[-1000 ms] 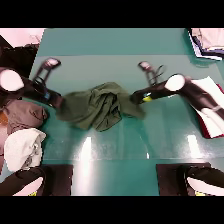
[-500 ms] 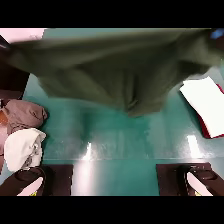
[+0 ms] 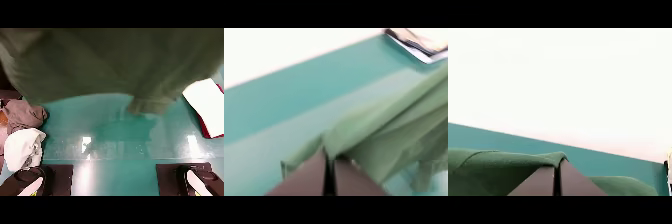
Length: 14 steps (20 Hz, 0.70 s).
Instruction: Fold the shirts.
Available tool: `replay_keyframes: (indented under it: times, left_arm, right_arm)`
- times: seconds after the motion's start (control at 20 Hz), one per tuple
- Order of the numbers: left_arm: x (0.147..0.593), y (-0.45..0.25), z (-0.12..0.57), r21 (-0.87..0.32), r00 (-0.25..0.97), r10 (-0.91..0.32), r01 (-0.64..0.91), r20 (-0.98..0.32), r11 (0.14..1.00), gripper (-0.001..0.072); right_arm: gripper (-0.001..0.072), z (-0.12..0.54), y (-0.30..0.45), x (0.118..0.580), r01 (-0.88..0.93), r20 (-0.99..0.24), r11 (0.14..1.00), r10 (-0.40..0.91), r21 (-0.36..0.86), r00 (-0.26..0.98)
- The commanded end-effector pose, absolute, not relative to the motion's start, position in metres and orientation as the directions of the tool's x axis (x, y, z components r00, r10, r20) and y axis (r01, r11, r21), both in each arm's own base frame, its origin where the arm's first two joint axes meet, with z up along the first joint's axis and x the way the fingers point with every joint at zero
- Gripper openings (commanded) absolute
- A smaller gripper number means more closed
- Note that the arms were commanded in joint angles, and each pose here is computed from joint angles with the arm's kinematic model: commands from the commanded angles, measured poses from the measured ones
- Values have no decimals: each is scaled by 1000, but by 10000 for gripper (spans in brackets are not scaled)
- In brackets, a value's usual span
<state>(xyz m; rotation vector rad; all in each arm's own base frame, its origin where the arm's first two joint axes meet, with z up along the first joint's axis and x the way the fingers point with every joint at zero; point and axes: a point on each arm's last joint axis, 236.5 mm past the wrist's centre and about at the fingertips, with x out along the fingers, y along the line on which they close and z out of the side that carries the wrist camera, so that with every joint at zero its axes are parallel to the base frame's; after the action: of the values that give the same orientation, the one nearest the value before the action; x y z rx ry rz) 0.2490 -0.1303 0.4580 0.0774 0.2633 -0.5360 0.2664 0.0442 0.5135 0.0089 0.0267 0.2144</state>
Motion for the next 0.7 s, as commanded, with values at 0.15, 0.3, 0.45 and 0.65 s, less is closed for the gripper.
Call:
replay_keyframes:
  times: [0.15,0.3,0.45,0.65]
  left_arm:
    - [326,-155,300,-122,636,-469,511,-613,851,25]
    - [379,-160,192,-143,529,-405,467,-746,872,25]
    - [439,-146,107,-131,503,-324,380,-801,916,25]
    - [489,-115,45,-195,505,-282,219,-816,956,25]
  right_arm:
    - [15,405,82,369,-331,-375,935,355,130,856]
    - [15,282,104,428,-317,-617,924,380,215,689]
    - [15,183,108,482,-253,-713,930,368,268,597]
    - [16,114,105,529,-190,-733,939,343,287,588]
